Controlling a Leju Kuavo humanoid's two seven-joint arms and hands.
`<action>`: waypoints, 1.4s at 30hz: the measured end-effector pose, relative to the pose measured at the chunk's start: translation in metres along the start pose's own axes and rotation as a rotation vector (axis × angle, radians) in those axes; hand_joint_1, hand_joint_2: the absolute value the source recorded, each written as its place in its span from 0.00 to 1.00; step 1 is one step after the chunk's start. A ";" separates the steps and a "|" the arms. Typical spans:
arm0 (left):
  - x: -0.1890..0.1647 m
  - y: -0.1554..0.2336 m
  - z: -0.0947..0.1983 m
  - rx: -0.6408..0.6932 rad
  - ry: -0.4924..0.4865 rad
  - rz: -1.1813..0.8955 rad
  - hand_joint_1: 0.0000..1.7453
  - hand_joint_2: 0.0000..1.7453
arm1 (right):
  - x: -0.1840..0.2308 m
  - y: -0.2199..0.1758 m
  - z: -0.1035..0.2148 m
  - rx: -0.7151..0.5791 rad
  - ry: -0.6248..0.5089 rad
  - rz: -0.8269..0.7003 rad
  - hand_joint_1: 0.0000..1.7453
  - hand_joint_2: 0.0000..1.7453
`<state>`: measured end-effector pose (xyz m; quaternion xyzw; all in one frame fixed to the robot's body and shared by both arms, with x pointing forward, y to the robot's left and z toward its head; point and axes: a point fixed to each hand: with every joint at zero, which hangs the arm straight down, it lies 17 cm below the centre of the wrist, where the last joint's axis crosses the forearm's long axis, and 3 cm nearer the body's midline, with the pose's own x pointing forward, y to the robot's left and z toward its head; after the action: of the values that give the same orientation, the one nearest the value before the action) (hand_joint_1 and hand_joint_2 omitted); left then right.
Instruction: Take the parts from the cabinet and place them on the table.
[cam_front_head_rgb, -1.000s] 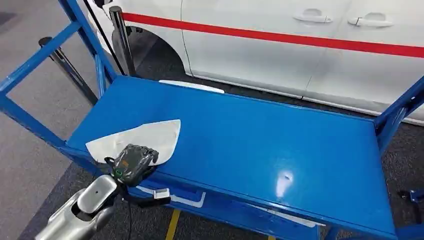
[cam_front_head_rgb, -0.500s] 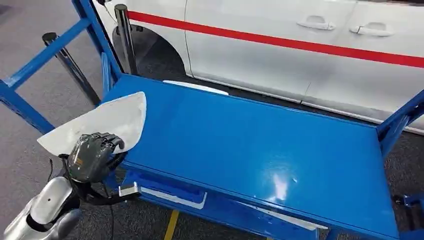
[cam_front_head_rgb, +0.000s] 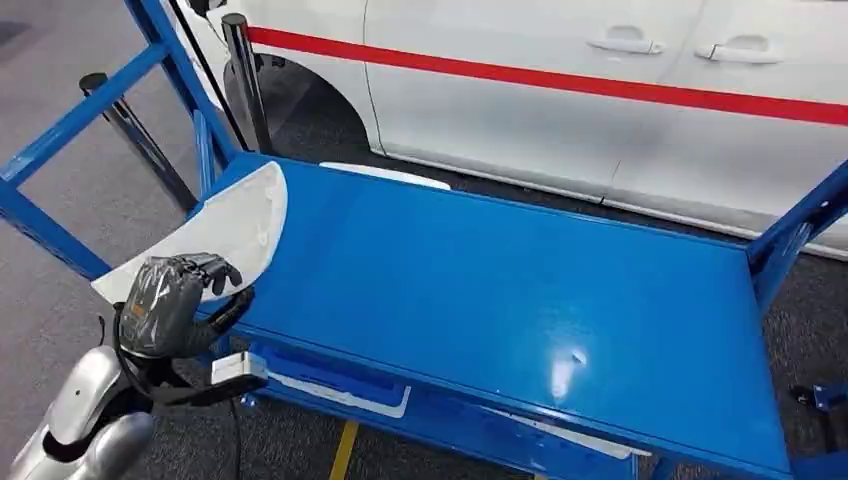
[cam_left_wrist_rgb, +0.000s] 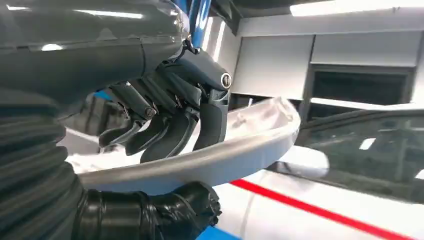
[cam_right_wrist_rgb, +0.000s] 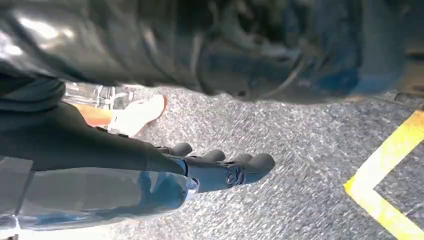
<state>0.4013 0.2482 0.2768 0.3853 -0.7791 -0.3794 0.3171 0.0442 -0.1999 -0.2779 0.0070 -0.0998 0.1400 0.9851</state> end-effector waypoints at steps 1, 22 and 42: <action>0.002 -0.001 0.000 -0.007 -0.003 0.026 1.00 1.00 | 0.001 0.001 0.000 0.001 -0.004 -0.001 0.00 0.00; 0.037 0.016 -0.009 0.051 -0.053 0.353 1.00 1.00 | 0.014 -0.005 -0.001 -0.012 -0.042 0.003 0.00 0.00; 0.025 0.029 0.006 0.073 0.047 0.793 1.00 1.00 | 0.004 -0.004 -0.001 -0.003 0.005 0.016 0.00 0.00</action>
<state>0.3730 0.2411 0.3030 0.0741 -0.8730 -0.1907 0.4428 0.0498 -0.2025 -0.2779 0.0044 -0.0976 0.1476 0.9842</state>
